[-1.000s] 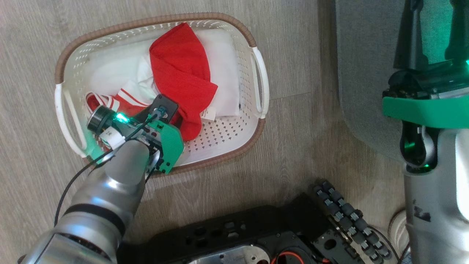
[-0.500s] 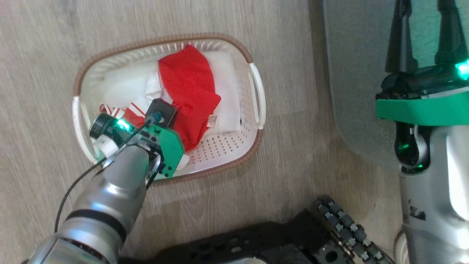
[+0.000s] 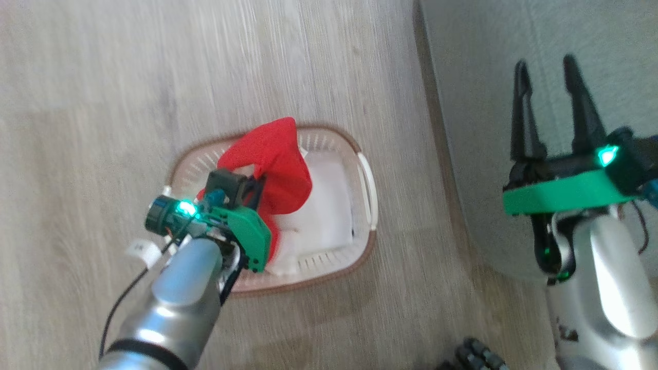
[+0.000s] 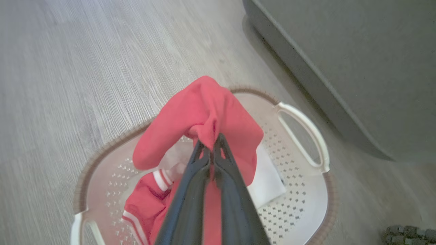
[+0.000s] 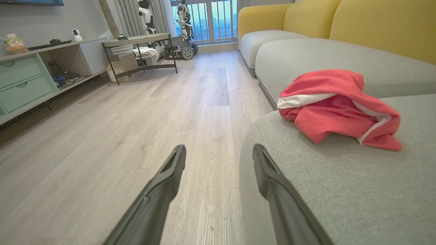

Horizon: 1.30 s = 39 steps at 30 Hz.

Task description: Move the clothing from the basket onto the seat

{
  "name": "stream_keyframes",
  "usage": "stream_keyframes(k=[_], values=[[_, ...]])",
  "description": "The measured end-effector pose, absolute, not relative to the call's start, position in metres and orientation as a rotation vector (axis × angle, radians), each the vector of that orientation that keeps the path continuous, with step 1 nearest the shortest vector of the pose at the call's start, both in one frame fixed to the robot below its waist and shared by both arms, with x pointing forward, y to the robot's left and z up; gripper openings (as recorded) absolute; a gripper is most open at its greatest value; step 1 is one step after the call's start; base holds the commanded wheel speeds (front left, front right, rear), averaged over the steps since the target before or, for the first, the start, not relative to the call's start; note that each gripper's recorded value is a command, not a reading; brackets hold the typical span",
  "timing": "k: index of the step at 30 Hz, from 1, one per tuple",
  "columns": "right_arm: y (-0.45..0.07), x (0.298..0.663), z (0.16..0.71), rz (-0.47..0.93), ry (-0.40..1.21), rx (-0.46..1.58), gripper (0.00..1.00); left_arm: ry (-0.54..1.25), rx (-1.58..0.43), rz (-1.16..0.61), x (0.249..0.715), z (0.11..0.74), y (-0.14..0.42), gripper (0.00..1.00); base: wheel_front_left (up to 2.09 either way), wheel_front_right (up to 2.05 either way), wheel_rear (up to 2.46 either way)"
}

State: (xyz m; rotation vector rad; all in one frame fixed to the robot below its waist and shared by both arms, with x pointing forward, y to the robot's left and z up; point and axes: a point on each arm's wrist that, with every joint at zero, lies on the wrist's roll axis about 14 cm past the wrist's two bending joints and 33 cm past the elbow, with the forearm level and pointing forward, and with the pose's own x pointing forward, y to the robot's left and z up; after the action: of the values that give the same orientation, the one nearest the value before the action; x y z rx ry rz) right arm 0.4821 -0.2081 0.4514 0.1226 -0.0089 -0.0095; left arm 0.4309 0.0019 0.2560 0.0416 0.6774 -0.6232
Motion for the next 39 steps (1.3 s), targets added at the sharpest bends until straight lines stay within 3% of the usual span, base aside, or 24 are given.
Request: stream_keyframes(k=[21, 30, 39], values=[[-0.17, 0.38, 0.535, 0.092, -0.156, 0.148, 1.0, -0.019, 0.044, -0.543, 0.426, 0.518, 0.017, 0.0, 0.0, 0.0, 0.0], [-0.131, 0.366, 0.548, 0.21, -0.183, 0.148, 1.0, -0.19, 0.068, -0.582, 0.417, 0.598, 0.001, 0.0, 0.0, 0.0, 0.0], [-0.081, 0.359, 0.538, 0.364, -0.136, 0.13, 1.0, -0.274, 0.084, -0.662, 0.407, 0.638, -0.028, 0.0, 0.0, 0.0, 0.0]])
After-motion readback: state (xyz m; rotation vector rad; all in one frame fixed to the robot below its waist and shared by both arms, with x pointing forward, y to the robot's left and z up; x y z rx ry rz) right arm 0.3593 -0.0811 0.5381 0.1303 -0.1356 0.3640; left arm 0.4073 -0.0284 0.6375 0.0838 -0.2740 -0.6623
